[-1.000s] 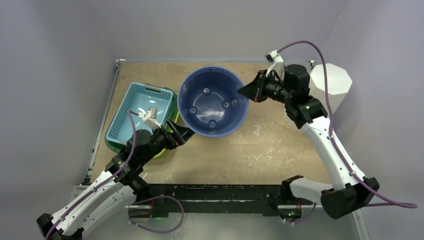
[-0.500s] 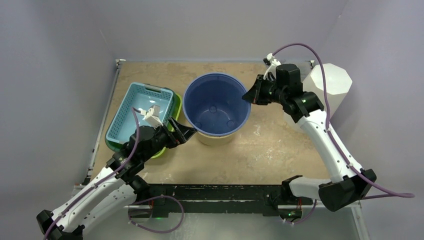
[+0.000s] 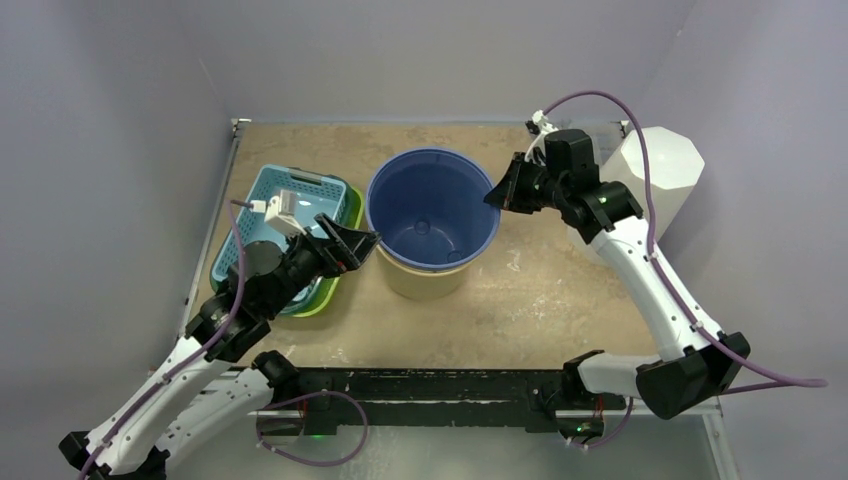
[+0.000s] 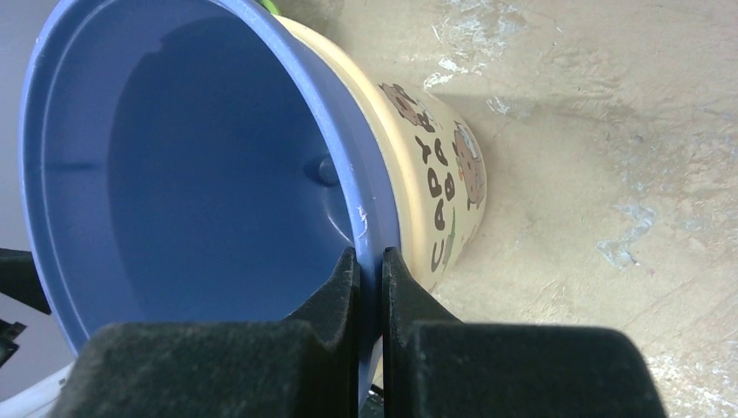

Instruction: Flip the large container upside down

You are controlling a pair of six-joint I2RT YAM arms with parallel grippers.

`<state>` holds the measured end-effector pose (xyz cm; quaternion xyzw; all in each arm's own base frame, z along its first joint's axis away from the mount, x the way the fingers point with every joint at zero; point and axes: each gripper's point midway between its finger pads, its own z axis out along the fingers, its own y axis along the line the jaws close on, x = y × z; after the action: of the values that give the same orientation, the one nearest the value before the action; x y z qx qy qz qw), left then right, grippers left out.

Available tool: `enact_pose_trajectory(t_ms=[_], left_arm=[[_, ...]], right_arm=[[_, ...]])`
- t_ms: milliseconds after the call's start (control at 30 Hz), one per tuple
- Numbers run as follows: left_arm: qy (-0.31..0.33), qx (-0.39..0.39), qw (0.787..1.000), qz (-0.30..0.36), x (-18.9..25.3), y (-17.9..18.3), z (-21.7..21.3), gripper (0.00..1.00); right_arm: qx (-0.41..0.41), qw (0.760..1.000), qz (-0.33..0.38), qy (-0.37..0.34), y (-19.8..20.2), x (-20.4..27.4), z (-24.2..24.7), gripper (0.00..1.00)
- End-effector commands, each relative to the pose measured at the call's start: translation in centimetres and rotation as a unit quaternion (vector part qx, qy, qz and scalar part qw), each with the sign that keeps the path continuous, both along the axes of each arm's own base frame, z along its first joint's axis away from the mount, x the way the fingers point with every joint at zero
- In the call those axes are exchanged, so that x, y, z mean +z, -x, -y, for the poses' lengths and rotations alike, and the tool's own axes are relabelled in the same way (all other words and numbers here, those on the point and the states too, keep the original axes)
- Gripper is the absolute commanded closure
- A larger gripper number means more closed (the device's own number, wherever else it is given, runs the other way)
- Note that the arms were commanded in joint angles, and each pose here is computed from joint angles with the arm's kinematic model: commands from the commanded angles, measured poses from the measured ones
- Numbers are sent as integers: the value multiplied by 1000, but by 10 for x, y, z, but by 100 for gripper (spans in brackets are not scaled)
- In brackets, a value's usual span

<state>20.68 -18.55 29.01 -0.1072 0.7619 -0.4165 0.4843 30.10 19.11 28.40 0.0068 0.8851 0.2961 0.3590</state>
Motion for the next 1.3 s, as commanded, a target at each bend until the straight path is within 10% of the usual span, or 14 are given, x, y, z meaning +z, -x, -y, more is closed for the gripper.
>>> enact_pose_trajectory(t_ms=[0,467,733,1267], left_arm=[[55,4,997,50,60,-6,4,14],[-128,3,988,-91,10,-45,26,66],[-117,-27,991,-60,39,-44,36,98],[-47,-71,996,-38,78,-35,52,100]], right_arm=[[9,997,55,-43,1,48,-9,100],[69,991,78,-83,25,73,-21,100],[91,986,98,-101,44,100,-21,100],[157,979,52,-118,59,69,-37,50]])
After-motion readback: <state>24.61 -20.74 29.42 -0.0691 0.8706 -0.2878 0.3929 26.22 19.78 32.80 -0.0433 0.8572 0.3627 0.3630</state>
